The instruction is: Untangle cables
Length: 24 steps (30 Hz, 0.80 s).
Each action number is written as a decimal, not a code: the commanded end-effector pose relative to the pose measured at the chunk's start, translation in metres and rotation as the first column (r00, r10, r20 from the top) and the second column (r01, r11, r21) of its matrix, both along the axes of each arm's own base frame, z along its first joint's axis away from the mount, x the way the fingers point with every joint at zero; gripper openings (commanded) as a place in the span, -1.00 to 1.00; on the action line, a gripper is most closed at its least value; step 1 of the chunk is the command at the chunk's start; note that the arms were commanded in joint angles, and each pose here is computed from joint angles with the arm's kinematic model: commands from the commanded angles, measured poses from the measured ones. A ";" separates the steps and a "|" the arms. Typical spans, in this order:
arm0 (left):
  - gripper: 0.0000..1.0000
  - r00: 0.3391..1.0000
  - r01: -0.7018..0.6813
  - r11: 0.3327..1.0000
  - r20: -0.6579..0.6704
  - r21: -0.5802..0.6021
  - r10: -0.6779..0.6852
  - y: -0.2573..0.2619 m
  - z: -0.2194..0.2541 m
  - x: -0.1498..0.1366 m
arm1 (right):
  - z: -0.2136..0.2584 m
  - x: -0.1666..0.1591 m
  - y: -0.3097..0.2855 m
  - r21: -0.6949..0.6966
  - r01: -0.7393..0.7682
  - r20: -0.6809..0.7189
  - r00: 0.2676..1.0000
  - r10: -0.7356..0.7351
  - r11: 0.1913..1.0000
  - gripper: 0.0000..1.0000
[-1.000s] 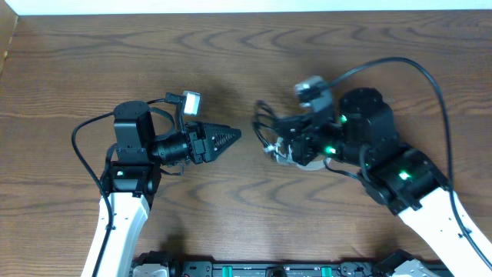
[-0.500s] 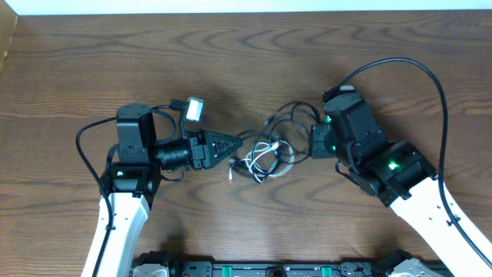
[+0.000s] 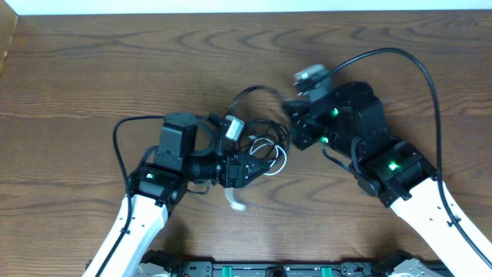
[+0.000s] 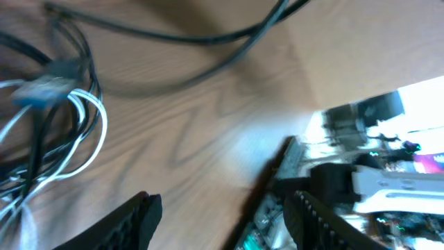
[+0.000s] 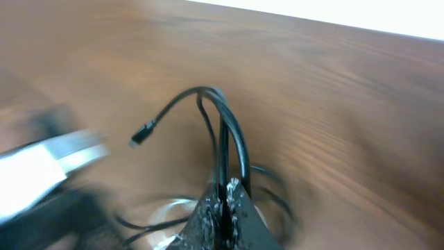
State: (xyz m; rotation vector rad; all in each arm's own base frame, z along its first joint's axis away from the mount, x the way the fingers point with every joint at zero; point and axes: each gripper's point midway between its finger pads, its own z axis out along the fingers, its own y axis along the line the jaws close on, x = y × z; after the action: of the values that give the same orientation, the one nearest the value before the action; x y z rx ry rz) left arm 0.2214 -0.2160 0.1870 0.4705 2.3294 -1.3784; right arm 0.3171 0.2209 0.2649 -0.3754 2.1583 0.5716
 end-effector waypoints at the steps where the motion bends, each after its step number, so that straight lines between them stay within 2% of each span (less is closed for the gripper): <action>1: 0.26 0.994 -0.082 0.989 0.075 0.126 0.073 0.009 -0.013 0.014 | -0.008 0.023 -0.085 -0.117 0.498 0.037 0.867 -0.497 0.859 -0.98; 3: 0.25 0.992 -0.105 0.984 0.080 0.147 0.094 0.012 -0.016 0.017 | -0.019 0.014 -0.108 -0.191 0.576 0.032 0.813 -0.581 0.795 -0.91; 4: 0.25 0.991 -0.113 0.981 0.083 0.155 0.101 0.013 -0.017 0.018 | -0.026 0.008 -0.120 -0.238 0.607 0.030 0.785 -0.619 0.758 -0.69; 6: 0.26 0.991 -0.117 0.981 0.086 0.157 0.104 0.014 -0.017 0.019 | -0.036 -0.004 -0.136 -0.301 0.642 0.017 0.743 -0.669 0.706 0.08; 8: 0.26 0.991 -0.121 0.981 0.083 0.152 0.109 0.013 -0.016 0.019 | -0.045 -0.013 -0.142 -0.351 0.632 -0.004 0.737 -0.676 0.691 0.77; 9: 0.26 0.991 -0.121 0.982 0.081 0.145 0.110 0.013 -0.014 0.019 | -0.050 -0.017 -0.140 -0.369 0.613 -0.028 0.745 -0.667 0.699 0.97; 11: 0.26 0.992 -0.095 0.989 0.087 0.109 0.086 0.008 -0.004 0.015 | -0.058 -0.023 -0.130 -0.374 0.555 -0.092 0.775 -0.625 0.743 0.99; 12: 0.26 0.993 -0.076 0.994 0.098 0.083 0.068 0.006 0.005 0.013 | -0.064 -0.026 -0.118 -0.371 0.484 -0.142 0.814 -0.564 0.792 0.98; 14: 0.26 0.991 -0.053 0.997 0.125 0.047 0.047 0.003 0.019 0.009 | -0.070 -0.030 -0.090 -0.352 0.308 -0.212 0.893 -0.396 0.884 0.99; 16: 0.26 0.986 -0.051 0.998 0.160 0.029 0.046 0.002 0.032 0.008 | -0.074 -0.036 -0.064 -0.325 0.117 -0.259 0.943 -0.208 0.939 0.99; 19: 0.24 0.972 -0.094 0.995 0.218 0.037 0.084 0.008 0.042 0.010 | -0.088 -0.043 -0.043 -0.314 -0.049 -0.316 0.947 -0.056 0.948 0.99; 24: 0.22 0.947 -0.226 0.967 0.258 0.119 0.189 0.030 0.038 0.015 | -0.138 -0.035 -0.038 -0.396 -0.122 -0.412 0.909 -0.057 0.910 0.99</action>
State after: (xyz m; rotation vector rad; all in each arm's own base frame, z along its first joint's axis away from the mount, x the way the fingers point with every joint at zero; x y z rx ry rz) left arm 0.2285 -0.1987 0.2191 0.4501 2.2208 -1.1186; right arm 0.2846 0.1699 0.1523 -0.4085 2.6417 0.1833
